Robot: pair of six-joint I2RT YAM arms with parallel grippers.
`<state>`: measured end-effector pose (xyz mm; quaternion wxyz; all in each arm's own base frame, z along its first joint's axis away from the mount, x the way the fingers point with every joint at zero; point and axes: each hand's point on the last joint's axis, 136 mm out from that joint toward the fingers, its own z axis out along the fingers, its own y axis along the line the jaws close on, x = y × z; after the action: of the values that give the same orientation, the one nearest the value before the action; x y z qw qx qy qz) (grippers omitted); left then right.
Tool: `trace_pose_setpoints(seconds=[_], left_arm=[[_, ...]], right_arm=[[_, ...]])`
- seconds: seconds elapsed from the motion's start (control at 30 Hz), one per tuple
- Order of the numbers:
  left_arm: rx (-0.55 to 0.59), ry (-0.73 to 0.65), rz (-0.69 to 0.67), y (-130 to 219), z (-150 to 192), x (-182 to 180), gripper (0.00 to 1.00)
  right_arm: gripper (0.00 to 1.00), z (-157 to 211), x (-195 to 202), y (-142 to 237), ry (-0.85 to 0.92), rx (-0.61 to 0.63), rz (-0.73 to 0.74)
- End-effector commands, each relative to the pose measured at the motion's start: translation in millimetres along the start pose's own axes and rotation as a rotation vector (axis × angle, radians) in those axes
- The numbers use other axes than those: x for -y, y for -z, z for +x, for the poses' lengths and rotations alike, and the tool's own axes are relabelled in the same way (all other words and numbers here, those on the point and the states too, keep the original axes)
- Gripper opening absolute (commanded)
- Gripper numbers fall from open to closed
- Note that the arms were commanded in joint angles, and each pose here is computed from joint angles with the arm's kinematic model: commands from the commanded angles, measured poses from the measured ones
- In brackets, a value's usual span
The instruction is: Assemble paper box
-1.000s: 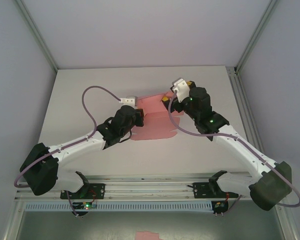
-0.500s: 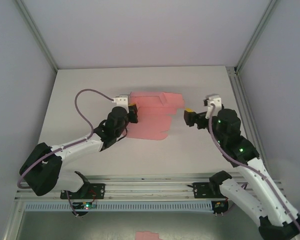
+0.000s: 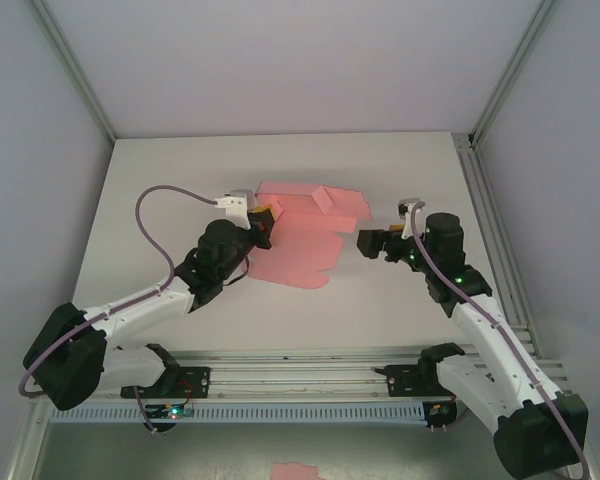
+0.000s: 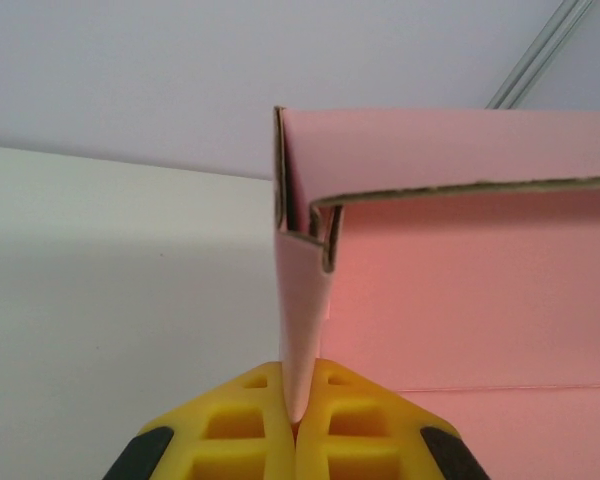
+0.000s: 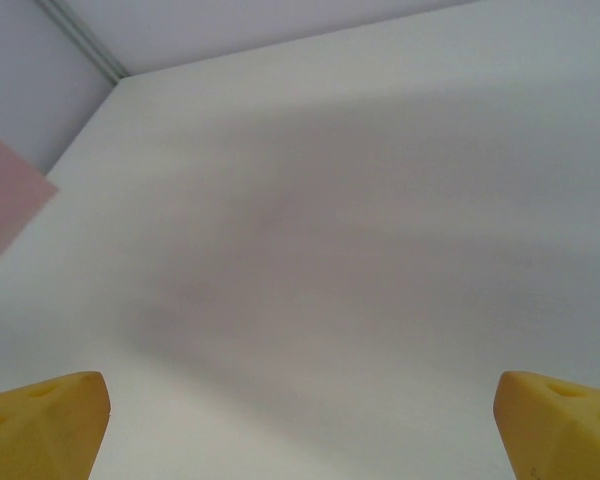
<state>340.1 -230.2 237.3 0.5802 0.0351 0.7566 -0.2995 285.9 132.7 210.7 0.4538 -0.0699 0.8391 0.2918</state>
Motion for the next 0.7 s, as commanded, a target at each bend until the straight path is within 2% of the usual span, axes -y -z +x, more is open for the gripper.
trace_pose_setpoints(seconds=[0.0, 0.23, 0.4, 0.67], left_arm=[[0.044, 0.006, 0.028, -1, -18, 9, 0.0], [0.02, -0.008, 0.052, -4, -17, 16, 0.0], [0.021, 0.036, -0.051, -4, -18, -2, 0.0], [0.024, 0.014, -0.043, 1, -18, -2, 0.0]], right_arm=[[0.98, -23, -24, 0, 0.096, 0.057, -0.058], [0.98, -26, -27, -6, 0.172, 0.066, 0.049], [0.98, -31, -13, 0, 0.178, 0.094, 0.16], [0.98, -15, -27, 3, 0.189, 0.063, 0.063]])
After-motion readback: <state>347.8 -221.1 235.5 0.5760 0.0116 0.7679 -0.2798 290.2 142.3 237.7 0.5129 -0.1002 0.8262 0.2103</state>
